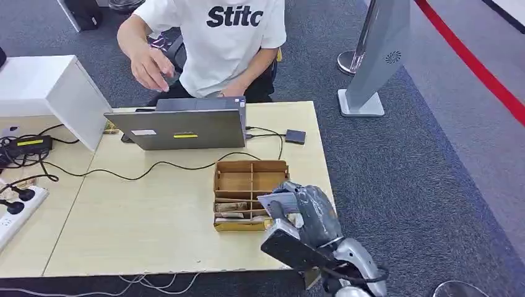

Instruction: Pass the card to the sensor for recognition and then transmit it.

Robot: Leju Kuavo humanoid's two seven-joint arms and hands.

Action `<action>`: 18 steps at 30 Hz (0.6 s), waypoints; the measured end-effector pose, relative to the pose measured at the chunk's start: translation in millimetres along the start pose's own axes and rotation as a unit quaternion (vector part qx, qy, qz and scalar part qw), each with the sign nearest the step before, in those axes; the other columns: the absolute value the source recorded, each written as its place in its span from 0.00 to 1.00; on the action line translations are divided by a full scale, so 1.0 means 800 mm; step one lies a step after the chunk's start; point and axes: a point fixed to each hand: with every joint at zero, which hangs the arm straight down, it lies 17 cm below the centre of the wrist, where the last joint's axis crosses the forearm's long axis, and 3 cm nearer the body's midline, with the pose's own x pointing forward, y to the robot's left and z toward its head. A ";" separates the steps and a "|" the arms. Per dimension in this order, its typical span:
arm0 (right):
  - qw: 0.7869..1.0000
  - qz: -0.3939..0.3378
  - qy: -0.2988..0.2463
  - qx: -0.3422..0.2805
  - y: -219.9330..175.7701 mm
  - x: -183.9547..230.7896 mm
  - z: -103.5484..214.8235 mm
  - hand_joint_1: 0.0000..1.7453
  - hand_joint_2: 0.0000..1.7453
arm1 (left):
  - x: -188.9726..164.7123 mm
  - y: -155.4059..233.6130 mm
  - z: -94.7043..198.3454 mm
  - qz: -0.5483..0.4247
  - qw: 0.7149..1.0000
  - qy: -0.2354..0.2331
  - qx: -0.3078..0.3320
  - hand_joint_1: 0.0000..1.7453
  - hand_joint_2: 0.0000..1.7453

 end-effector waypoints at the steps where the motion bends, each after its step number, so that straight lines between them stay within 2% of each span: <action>1: 1.000 -0.019 0.003 0.011 0.005 -0.002 -0.010 1.00 1.00 | 0.002 0.001 0.000 -0.005 1.000 -0.002 0.000 0.00 1.00; 4: 0.998 -0.054 0.008 0.033 0.015 -0.008 -0.038 1.00 1.00 | 0.006 0.006 -0.002 -0.016 1.000 -0.007 0.003 0.00 1.00; 11: 0.995 -0.054 0.052 0.060 0.029 -0.038 -0.084 1.00 1.00 | 0.011 0.013 -0.004 -0.029 0.999 -0.016 0.005 0.00 1.00; 18: 0.993 -0.059 0.068 0.075 0.041 -0.052 -0.098 1.00 1.00 | 0.012 0.015 -0.004 -0.032 0.999 -0.017 0.005 0.00 1.00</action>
